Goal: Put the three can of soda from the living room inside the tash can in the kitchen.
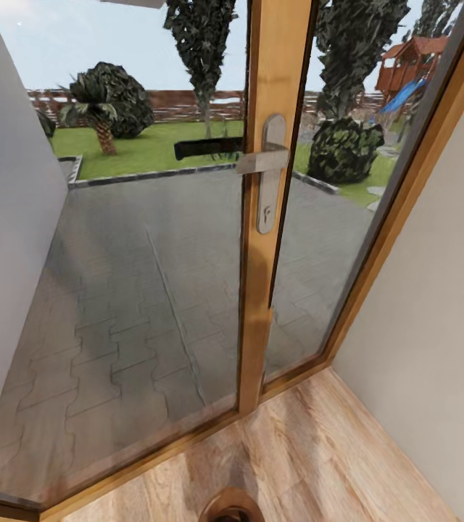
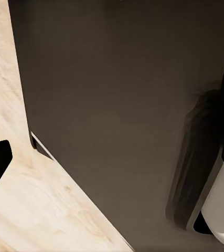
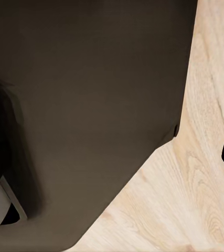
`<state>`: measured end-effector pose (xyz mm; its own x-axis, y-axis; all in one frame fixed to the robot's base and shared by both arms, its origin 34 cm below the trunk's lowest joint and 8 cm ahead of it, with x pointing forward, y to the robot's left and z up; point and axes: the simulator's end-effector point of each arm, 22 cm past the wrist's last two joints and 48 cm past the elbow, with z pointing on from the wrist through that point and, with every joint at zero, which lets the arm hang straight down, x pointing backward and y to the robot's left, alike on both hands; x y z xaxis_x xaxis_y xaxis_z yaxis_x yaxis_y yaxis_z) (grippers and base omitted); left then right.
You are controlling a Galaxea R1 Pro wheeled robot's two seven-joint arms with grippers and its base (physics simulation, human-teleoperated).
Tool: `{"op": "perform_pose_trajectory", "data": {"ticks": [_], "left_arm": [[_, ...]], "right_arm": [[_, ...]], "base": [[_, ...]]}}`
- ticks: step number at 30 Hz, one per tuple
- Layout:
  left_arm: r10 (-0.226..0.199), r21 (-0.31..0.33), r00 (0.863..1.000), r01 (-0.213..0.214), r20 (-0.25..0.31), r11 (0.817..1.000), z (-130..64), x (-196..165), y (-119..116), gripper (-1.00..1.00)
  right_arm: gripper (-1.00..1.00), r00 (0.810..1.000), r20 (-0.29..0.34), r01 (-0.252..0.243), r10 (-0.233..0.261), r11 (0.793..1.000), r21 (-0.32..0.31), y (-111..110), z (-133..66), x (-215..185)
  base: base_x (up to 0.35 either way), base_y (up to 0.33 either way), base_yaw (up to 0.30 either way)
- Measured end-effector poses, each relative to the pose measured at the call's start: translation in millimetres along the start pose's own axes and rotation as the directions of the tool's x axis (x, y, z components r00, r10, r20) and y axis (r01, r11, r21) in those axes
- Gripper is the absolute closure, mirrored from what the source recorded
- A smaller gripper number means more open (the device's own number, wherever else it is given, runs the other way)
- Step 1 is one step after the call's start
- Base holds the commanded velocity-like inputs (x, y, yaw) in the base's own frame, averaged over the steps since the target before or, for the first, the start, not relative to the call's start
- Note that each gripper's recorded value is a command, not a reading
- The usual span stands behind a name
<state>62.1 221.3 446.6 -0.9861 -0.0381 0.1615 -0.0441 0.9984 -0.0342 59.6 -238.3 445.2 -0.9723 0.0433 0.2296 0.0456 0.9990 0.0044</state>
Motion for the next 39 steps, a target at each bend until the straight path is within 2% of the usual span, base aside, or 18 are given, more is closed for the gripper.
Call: {"op": "perform_pose_trajectory", "data": {"ticks": [35,39], "left_arm": [[0.004,-0.006,1.000,-0.004,-0.012,1.000,-0.3,5,4,-1.00],[0.032,-0.006,0.998,-0.032,-0.062,0.999,-3.1,33,14,-1.00]], "right_arm": [[-1.00,1.000,0.006,-0.005,0.005,1.000,0.001,-1,0.0,-2],[-1.00,1.000,-0.026,0.015,-0.015,1.000,0.002,-4,-1.0,24]], "base": [[0.000,0.000,0.000],[0.000,0.000,0.000]]}}
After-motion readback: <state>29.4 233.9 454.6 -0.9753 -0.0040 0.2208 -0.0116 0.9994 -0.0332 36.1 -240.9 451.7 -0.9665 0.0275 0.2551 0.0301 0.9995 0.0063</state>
